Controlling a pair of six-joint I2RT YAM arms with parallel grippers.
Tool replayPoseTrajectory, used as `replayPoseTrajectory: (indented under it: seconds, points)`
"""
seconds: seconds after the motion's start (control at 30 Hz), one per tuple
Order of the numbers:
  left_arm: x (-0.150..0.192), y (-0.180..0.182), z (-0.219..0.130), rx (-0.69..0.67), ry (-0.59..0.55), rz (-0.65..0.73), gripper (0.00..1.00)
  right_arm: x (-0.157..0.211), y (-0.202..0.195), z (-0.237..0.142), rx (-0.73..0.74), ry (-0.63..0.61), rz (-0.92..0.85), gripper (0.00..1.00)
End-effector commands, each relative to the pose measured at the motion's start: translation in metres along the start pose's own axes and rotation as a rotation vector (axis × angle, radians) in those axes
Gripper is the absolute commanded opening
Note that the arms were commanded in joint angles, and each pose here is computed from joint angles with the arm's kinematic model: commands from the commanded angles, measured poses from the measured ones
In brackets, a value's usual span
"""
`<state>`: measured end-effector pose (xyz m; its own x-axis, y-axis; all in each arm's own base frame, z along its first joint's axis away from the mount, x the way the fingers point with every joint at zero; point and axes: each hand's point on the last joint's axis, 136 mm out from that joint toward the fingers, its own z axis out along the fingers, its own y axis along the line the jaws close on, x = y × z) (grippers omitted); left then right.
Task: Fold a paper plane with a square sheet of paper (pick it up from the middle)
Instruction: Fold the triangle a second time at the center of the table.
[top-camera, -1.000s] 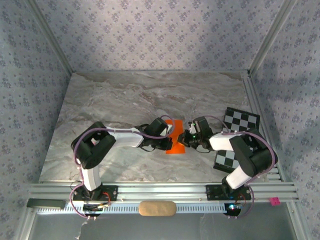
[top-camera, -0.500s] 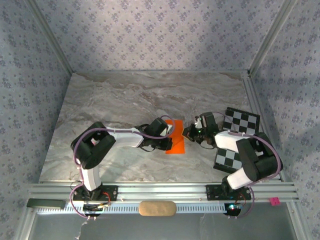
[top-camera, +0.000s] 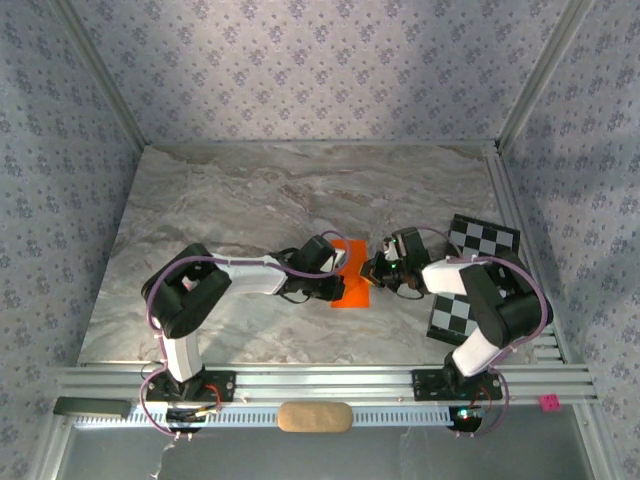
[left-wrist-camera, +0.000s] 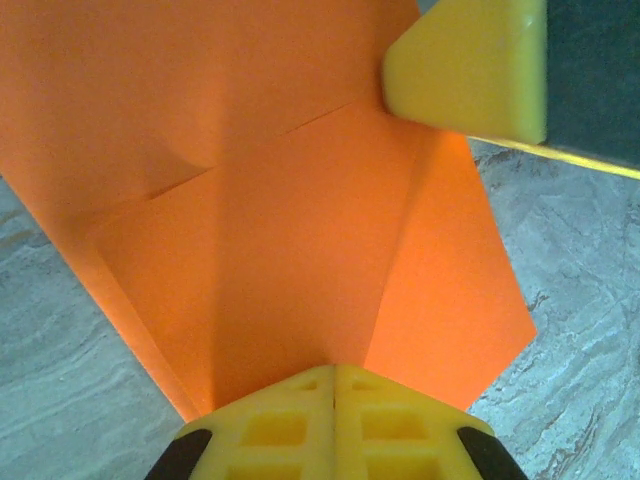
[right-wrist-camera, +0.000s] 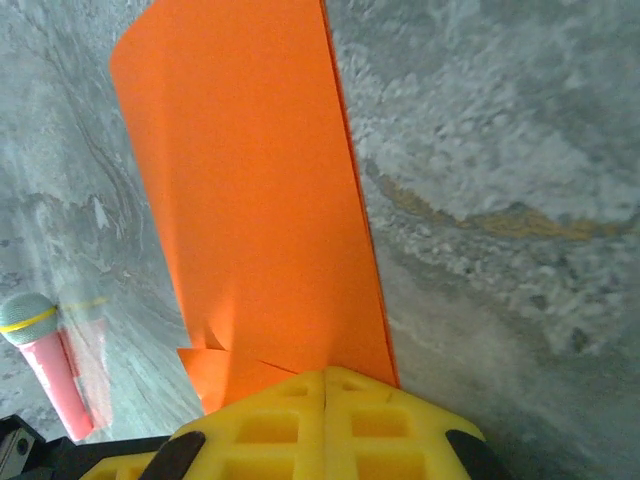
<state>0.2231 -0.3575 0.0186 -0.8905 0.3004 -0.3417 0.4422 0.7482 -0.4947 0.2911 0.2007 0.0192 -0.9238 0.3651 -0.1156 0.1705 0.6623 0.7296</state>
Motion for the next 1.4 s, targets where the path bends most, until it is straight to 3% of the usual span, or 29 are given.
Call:
replayPoseTrajectory:
  seconds: [0.0, 0.2, 0.37, 0.6, 0.83, 1.13, 1.37]
  points:
    - [0.056, 0.056, 0.000, -0.209, 0.180, -0.049, 0.00, -0.010, -0.025, -0.004, 0.038, -0.047, 0.057, 0.00]
    - [0.055, 0.060, -0.004, -0.213, 0.172, -0.043, 0.00, -0.014, 0.010, -0.021, -0.040, -0.086, -0.035, 0.01]
    - [0.054, 0.061, -0.004, -0.214, 0.167, -0.041, 0.00, 0.007, 0.034, -0.012, -0.049, -0.011, -0.110, 0.03]
    - [0.052, 0.060, -0.004, -0.206, 0.160, -0.034, 0.00, 0.023, 0.025, 0.012, -0.047, 0.075, -0.084, 0.01]
    - [0.043, 0.055, -0.011, -0.187, 0.116, -0.044, 0.00, 0.029, -0.015, 0.020, 0.094, 0.102, -0.049, 0.00]
    - [-0.016, -0.008, -0.029, 0.028, -0.065, -0.098, 0.02, 0.034, -0.025, 0.019, 0.136, 0.100, -0.029, 0.00]
    - [-0.025, -0.022, -0.015, 0.085, -0.054, -0.128, 0.02, 0.034, -0.028, 0.020, 0.149, 0.092, -0.005, 0.00]
